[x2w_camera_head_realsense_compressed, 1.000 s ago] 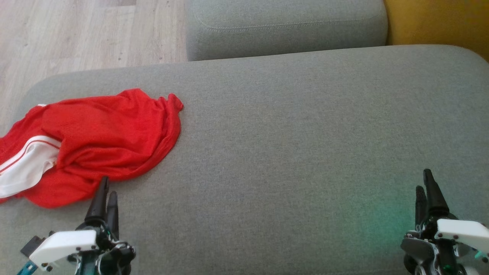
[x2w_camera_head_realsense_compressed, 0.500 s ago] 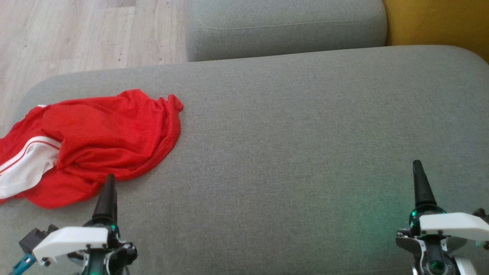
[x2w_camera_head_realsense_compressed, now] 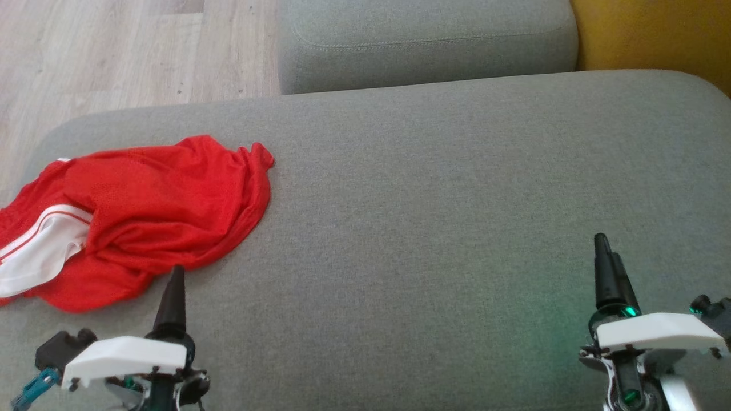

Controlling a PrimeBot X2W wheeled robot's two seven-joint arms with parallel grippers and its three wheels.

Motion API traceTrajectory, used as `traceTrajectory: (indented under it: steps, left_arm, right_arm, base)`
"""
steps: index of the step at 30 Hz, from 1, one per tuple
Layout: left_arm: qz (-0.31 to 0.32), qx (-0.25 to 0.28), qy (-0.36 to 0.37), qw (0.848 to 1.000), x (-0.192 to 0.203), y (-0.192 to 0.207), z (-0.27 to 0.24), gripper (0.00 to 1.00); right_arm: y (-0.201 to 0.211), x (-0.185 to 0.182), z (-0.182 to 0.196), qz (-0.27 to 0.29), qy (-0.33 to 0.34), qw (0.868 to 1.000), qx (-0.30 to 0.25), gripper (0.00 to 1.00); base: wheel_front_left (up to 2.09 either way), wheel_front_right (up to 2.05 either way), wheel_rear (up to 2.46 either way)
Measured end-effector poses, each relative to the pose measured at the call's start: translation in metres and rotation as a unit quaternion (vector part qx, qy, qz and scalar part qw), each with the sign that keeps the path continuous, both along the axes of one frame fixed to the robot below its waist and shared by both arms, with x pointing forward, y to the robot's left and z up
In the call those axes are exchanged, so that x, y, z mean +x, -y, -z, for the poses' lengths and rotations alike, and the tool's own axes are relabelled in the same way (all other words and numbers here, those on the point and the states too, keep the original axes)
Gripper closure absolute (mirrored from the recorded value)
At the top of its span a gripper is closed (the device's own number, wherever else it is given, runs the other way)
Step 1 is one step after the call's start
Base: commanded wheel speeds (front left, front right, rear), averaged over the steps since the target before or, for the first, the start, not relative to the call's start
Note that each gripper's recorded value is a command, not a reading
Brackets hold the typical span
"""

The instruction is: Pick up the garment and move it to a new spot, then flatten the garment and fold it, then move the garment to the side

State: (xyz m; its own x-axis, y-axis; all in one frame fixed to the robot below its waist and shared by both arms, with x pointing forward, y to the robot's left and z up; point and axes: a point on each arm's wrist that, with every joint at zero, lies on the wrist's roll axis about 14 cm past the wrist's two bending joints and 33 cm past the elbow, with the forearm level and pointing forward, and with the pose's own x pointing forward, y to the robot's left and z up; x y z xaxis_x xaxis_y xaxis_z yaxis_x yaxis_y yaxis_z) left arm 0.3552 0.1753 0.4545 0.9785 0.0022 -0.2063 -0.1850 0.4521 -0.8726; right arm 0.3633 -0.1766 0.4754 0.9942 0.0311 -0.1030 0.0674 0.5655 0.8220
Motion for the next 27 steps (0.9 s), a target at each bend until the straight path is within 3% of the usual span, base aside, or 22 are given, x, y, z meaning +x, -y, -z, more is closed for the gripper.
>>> traceTrajectory:
  steps: [14, 27]
  left_arm:
    - [0.012, 0.114, 0.000, 0.993, -0.005, -0.001, 0.000, 0.00]
    - [0.027, 0.219, 0.012, 0.975, -0.008, 0.000, -0.005, 0.00]
  right_arm:
    - [-0.011, 0.000, -0.006, -0.025, 0.018, 0.994, -0.101, 0.00]
    - [-0.021, 0.000, -0.011, -0.045, 0.038, 0.980, -0.188, 0.00]
  base:
    - [0.00, 0.00, 0.00]
    - [0.00, 0.00, 0.00]
